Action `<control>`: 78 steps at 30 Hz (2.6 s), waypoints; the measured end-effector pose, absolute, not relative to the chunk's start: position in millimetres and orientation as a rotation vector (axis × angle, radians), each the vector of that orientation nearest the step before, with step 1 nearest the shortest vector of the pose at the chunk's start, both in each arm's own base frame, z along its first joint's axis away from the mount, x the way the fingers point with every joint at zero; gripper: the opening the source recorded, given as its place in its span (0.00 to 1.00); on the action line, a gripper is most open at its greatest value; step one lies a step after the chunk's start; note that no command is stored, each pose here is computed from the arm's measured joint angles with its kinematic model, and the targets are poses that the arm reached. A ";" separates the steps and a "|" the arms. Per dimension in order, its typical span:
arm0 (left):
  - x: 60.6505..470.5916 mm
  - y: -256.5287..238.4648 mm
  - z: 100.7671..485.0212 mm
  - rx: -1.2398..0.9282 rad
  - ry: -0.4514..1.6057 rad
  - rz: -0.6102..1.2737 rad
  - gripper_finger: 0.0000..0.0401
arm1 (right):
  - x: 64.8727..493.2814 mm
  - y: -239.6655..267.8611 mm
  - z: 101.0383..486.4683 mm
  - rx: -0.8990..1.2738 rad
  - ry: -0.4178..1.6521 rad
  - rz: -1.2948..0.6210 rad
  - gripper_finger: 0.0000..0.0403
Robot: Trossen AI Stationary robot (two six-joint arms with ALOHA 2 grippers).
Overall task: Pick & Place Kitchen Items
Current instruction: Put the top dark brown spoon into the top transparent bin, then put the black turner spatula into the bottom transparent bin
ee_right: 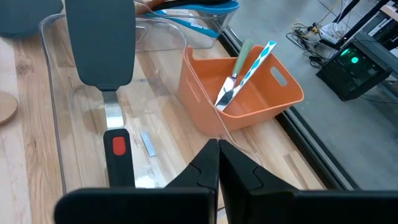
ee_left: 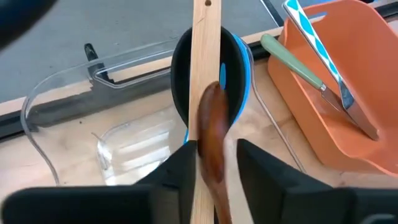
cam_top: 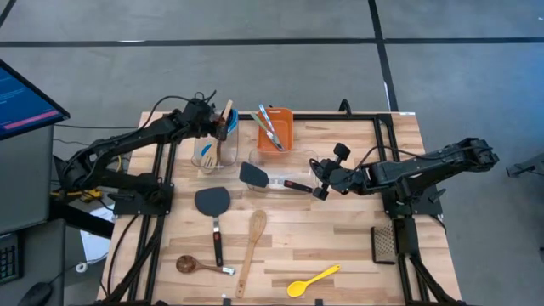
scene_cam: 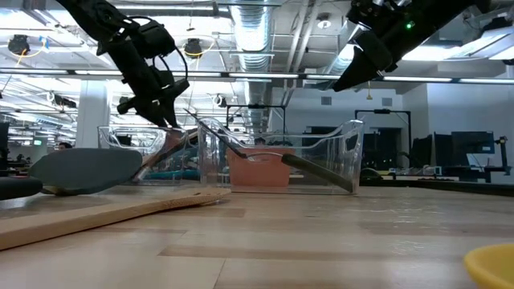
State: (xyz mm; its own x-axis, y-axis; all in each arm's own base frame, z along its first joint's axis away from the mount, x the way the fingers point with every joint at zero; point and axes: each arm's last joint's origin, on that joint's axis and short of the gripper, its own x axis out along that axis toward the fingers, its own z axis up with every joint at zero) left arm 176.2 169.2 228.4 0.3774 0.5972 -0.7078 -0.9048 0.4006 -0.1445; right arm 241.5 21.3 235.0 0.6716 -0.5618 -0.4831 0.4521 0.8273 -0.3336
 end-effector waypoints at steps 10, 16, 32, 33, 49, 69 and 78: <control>176.2 169.5 228.8 -0.525 0.641 1.020 0.49 | 241.4 21.3 235.0 -0.192 0.607 -0.575 0.00; 176.8 170.0 229.6 -0.478 0.655 1.001 0.53 | 241.4 21.3 235.0 -0.193 0.607 -0.576 0.00; 172.9 155.5 273.8 -0.409 0.369 0.836 0.38 | 241.4 21.2 235.1 -0.211 0.611 -0.574 0.00; 171.0 153.2 278.4 -0.406 0.345 0.816 0.37 | 241.4 21.2 235.1 -0.218 0.614 -0.572 0.00; 168.1 99.3 313.3 -0.348 0.207 0.492 0.27 | 241.4 21.1 235.1 -0.221 0.615 -0.571 0.00; 194.3 23.7 314.4 -0.296 0.258 0.085 0.26 | 241.4 21.1 235.1 -0.220 0.614 -0.571 0.00; 195.3 17.0 315.3 -0.289 0.253 0.050 0.26 | 241.4 21.2 235.1 -0.218 0.613 -0.571 0.00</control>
